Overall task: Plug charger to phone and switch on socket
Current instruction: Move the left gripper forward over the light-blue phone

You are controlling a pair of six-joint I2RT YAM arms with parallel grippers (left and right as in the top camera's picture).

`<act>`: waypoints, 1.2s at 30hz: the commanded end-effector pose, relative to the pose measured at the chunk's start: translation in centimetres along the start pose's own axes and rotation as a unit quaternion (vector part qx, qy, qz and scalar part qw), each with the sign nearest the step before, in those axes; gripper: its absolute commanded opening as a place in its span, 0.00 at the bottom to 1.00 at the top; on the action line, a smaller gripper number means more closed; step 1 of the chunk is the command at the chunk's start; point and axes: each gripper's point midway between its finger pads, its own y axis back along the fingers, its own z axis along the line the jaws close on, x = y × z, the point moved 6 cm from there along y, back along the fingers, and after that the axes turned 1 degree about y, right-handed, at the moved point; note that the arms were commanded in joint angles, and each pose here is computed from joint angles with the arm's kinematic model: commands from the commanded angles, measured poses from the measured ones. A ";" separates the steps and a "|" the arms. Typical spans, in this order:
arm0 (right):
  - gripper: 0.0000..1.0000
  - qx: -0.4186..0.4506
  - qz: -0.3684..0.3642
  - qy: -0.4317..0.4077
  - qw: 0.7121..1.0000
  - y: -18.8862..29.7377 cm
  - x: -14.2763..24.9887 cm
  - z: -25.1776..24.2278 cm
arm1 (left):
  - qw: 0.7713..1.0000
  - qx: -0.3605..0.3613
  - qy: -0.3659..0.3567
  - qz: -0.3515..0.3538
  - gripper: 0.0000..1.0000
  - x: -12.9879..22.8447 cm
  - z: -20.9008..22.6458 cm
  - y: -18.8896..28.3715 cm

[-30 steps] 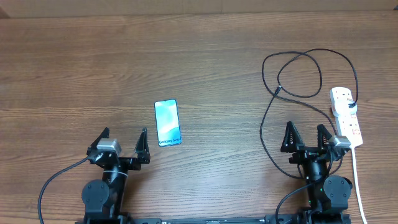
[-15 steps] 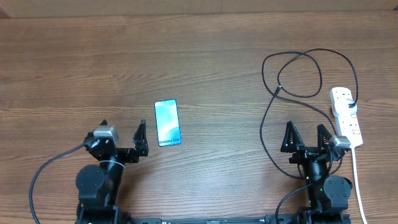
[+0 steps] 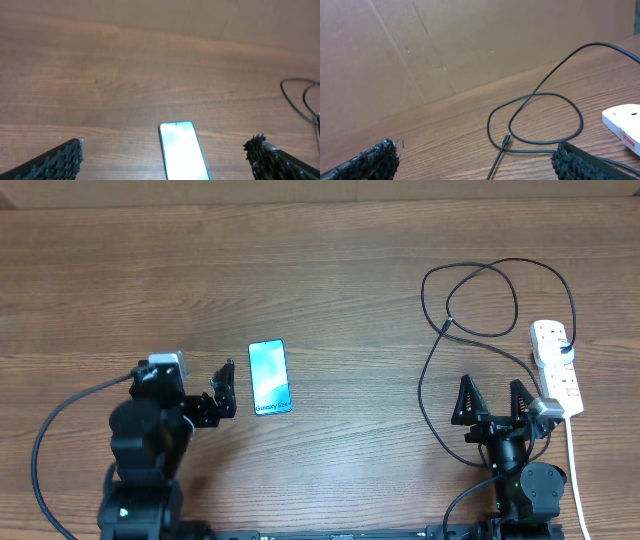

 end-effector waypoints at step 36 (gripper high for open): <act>1.00 0.004 -0.002 0.003 1.000 0.0 0.2 -0.2 | 0.976 0.148 0.050 0.151 1.00 -4.7 -4.5 -4.6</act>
